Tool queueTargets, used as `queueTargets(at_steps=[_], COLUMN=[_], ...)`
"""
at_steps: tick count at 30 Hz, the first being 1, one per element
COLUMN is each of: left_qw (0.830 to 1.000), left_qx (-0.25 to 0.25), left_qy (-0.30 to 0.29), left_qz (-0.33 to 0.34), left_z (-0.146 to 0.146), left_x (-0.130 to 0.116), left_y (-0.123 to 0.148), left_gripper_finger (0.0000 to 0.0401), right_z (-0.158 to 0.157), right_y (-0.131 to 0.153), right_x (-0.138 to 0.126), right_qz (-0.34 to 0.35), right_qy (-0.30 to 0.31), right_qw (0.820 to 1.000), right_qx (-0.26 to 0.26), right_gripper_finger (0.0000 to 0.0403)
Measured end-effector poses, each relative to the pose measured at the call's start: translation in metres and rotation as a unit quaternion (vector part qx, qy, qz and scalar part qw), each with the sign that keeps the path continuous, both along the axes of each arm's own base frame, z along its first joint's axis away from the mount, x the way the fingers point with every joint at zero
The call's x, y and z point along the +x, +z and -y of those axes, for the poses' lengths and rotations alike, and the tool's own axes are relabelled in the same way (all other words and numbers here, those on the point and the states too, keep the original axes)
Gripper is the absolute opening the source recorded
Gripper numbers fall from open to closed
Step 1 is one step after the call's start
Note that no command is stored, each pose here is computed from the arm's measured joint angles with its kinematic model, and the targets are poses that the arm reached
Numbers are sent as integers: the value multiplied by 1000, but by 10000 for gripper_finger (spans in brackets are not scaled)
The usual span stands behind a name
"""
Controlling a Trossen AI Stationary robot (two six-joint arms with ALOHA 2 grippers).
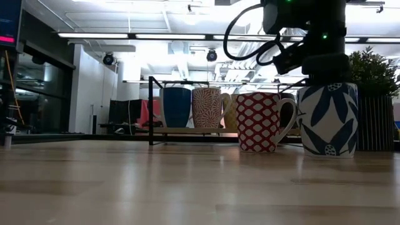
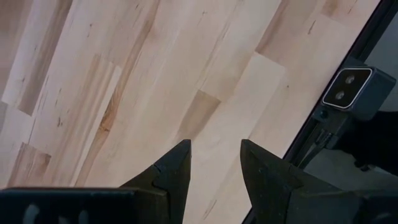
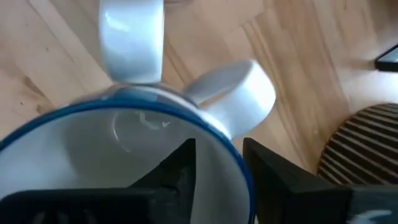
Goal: Place coffee mugs
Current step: Move the blue patterned mug to the center of the table
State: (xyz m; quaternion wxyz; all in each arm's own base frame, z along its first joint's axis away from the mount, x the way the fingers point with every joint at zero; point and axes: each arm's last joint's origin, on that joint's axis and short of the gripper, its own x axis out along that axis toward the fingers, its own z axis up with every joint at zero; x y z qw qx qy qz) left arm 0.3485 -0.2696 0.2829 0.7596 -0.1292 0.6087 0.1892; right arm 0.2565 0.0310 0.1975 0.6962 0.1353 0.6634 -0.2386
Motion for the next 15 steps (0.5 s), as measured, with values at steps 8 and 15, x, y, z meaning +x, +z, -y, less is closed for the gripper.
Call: queueTargets(at_steps=[8, 15], left_qw=[1000, 1000], left_qx=[1, 5], left_qy=[-2, -12], left_qz=[-1, -3], left_z=[-2, -7], left_x=[2, 5], left_y=[0, 0], left_gripper_finger=[129, 129], right_z=[-2, -3], right_y=[0, 1], right_x=[-2, -4], right_qz=[-15, -28], right_qy=[-9, -14], right_qw=[999, 997], right_qx=[30, 65], right_gripper_finger=[138, 140])
